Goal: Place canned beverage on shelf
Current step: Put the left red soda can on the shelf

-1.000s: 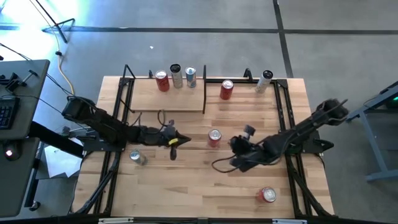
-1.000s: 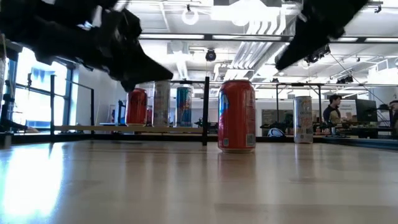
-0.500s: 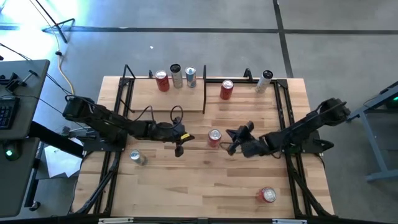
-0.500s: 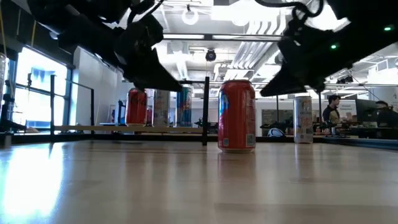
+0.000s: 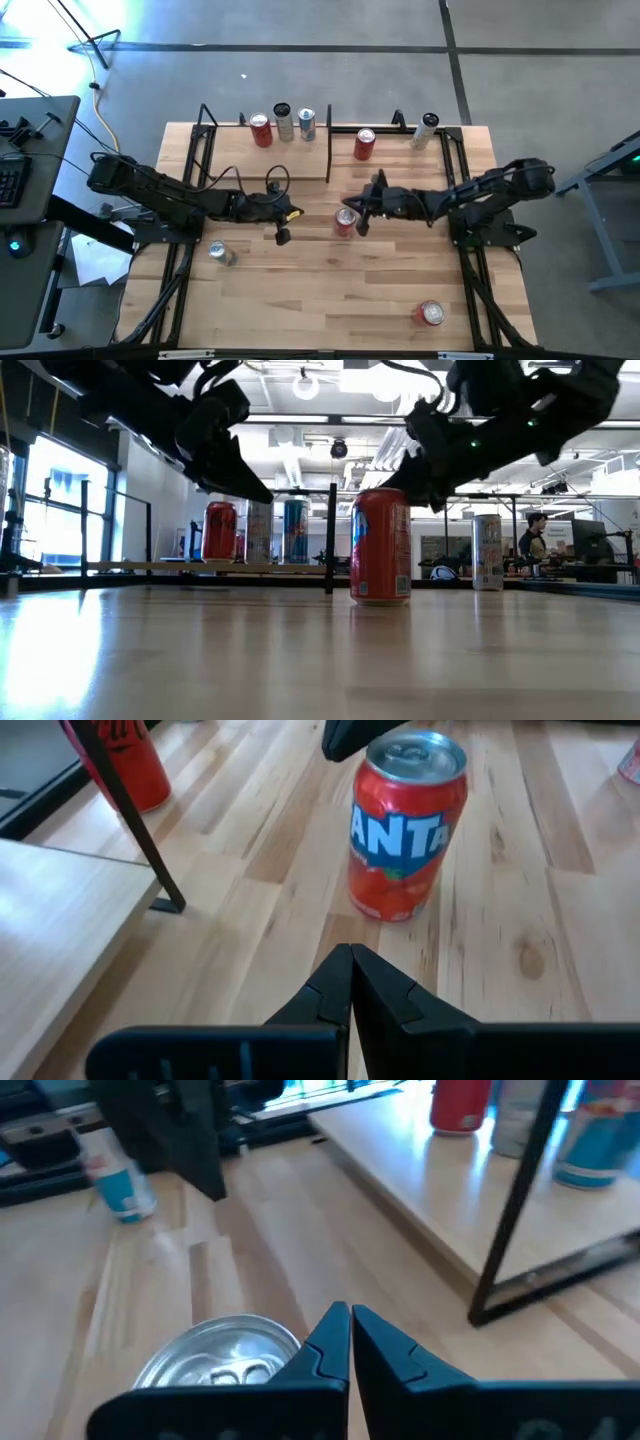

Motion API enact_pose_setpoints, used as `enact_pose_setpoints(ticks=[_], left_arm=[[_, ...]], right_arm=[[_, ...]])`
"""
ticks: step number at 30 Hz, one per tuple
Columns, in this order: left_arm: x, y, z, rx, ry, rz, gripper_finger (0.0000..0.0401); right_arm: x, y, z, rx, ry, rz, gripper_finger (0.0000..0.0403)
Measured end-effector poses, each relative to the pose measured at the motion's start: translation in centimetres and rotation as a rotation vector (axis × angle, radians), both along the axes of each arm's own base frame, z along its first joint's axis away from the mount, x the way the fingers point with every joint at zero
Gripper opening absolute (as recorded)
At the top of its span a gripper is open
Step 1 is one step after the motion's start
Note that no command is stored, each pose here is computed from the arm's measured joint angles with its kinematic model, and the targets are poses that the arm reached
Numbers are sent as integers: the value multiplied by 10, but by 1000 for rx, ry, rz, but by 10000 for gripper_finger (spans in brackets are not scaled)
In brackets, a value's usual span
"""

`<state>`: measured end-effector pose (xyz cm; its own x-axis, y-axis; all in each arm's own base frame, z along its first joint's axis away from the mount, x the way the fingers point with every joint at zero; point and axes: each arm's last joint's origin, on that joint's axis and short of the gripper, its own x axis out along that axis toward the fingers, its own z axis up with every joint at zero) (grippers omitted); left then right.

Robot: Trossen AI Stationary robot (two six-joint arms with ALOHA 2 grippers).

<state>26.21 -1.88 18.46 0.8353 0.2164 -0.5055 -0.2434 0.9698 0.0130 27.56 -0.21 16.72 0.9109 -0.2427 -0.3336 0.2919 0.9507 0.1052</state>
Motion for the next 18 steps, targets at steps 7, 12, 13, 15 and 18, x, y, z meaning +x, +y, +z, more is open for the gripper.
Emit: enact_pose_setpoints(ticks=[7, 12, 13, 15, 18], left_arm=[[0, 0, -1, -7, 5, -12, 0], [-1, 0, -1, -7, 8, -14, 0], [-1, 0, -2, -7, 10, -12, 0], [-1, 2, -2, -8, 10, -8, 0], [0, 6, -1, -10, -5, 8, 0]], right_arm=[[2, 20, 36, -64, 109, 136, 0], [-21, 56, 55, -83, 242, 114, 0], [-26, 62, 54, -72, 265, 111, 0], [-36, 70, 47, -39, 337, 82, 0], [-39, 73, 32, -9, 367, -4, 0]])
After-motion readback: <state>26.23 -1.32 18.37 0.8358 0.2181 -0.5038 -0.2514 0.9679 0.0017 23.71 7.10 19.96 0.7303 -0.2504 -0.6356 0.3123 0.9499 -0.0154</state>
